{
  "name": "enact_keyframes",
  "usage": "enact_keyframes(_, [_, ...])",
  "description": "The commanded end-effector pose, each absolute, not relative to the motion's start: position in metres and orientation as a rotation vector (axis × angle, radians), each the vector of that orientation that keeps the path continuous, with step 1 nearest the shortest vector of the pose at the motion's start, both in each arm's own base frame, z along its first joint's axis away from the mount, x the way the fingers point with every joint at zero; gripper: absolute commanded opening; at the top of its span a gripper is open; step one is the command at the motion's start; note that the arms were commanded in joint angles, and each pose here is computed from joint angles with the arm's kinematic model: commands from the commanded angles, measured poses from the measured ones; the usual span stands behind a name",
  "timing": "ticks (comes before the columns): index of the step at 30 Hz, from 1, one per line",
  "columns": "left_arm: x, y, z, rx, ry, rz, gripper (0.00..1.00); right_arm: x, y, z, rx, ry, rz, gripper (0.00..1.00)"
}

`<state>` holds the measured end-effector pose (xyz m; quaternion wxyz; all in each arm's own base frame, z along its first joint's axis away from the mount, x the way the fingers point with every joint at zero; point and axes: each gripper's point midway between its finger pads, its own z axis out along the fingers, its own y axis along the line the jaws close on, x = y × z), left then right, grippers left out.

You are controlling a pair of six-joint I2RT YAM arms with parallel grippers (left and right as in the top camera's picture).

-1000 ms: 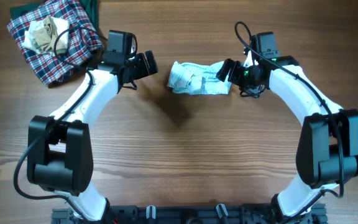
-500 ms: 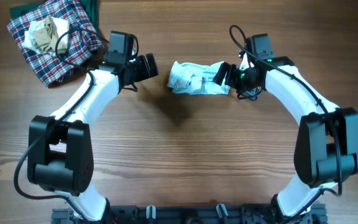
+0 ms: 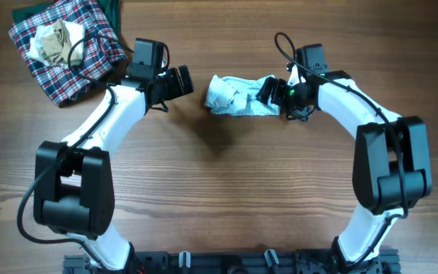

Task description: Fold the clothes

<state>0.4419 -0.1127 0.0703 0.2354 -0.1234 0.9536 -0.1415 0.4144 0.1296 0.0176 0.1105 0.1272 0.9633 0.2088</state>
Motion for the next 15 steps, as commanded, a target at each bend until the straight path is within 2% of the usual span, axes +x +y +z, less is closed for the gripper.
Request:
enact_keyframes(1, [0.438, -0.117, 0.065, -0.349, 2.634, -0.409, 1.00, 0.411, 0.138, 0.007, 0.377, 2.850, 0.667, 0.88])
enact_keyframes(2, [0.438, -0.117, 0.065, -0.349, 2.634, -0.409, 1.00, 0.413, 0.138, 0.007, 0.378, 2.846, 0.669, 0.80])
enact_keyframes(6, [0.438, -0.117, 0.065, -0.349, 2.634, -0.409, 1.00, 0.411, 0.138, 0.002, 0.391, 2.858, 0.666, 0.65])
enact_keyframes(7, [0.438, -0.117, 0.065, -0.349, 2.634, -0.409, 1.00, 0.410, 0.137, -0.004, 0.417, 2.871, 0.665, 0.52])
enact_keyframes(12, [0.438, -0.117, 0.065, -0.349, 2.634, -0.409, 1.00, 0.407, 0.136, -0.014, 0.467, 2.893, 0.656, 0.21])
enact_keyframes(15, [0.438, -0.117, 0.065, -0.348, 2.635, -0.409, 1.00, 0.408, 0.136, -0.014, 0.500, 2.888, 0.654, 0.12])
